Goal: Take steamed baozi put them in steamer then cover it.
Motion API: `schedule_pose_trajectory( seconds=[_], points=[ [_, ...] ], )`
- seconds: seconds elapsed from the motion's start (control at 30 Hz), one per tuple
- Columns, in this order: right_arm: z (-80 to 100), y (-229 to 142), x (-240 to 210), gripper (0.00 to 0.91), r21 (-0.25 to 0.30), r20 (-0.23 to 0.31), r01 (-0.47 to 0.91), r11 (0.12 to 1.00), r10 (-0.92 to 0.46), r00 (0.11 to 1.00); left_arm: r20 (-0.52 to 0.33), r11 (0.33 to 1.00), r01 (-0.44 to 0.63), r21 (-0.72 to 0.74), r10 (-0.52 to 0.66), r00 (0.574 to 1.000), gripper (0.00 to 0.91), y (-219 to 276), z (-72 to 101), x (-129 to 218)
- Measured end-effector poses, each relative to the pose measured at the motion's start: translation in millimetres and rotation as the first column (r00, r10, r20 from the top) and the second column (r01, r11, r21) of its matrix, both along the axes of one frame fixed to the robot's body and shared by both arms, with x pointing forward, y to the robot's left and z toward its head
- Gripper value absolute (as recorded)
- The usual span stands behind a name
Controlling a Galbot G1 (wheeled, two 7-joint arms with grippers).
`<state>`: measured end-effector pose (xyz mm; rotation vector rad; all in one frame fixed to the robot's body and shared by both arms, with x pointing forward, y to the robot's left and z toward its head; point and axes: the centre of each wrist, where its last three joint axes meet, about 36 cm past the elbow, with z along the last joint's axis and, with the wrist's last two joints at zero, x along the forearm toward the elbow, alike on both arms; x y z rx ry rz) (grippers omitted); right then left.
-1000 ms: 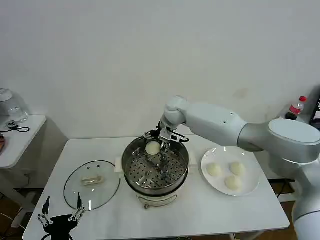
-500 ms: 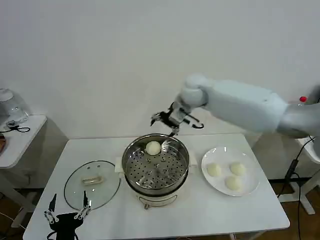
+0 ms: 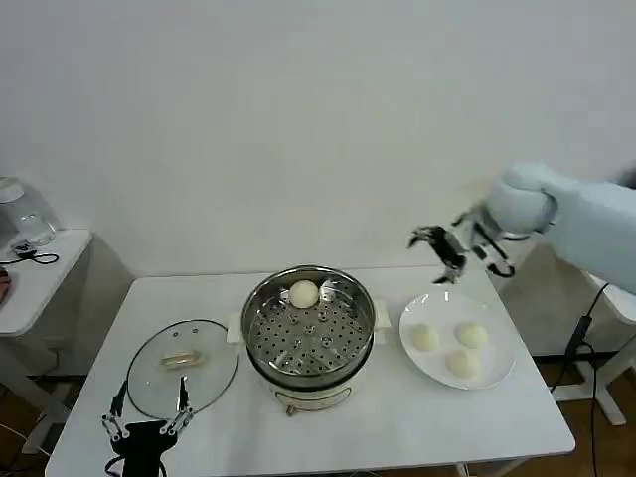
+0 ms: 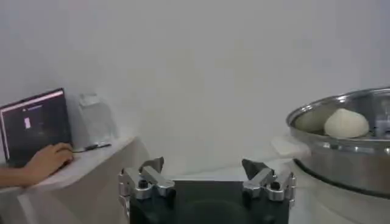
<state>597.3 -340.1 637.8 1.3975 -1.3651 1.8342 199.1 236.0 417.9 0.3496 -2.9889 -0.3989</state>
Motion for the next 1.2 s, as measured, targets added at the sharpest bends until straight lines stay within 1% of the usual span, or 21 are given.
schedule_pose_trajectory(
  seconds=[0.33,0.43,0.57,0.77,1.2],
  points=[
    [-66.4,-26,-6,0.907,0.019,-0.067,0.148,0.989,-0.146,0.987,0.005,1.0,-0.006,0.001,0.006,1.0,0.907,-3,0.6,0],
    [-85.1,-26,-4,0.907,0.026,-0.086,0.169,0.985,-0.166,0.982,0.006,1.0,-0.007,0.004,0.007,1.0,0.907,-2,1.5,0],
    [-105.6,-22,2,0.907,0.026,-0.112,0.188,0.982,-0.184,0.977,0.006,1.0,-0.013,0.006,0.013,1.0,0.907,-1,2.1,1],
    [-130.6,-8,13,0.907,0.022,-0.149,0.208,0.978,-0.203,0.968,0.001,1.0,-0.021,0.006,0.021,1.0,0.907,-1,0.1,0],
    [-169.0,18,28,0.907,0.005,-0.19,0.225,0.974,-0.22,0.957,-0.009,0.999,-0.031,0.009,0.031,0.999,0.907,3,-3.8,0]
  ],
)
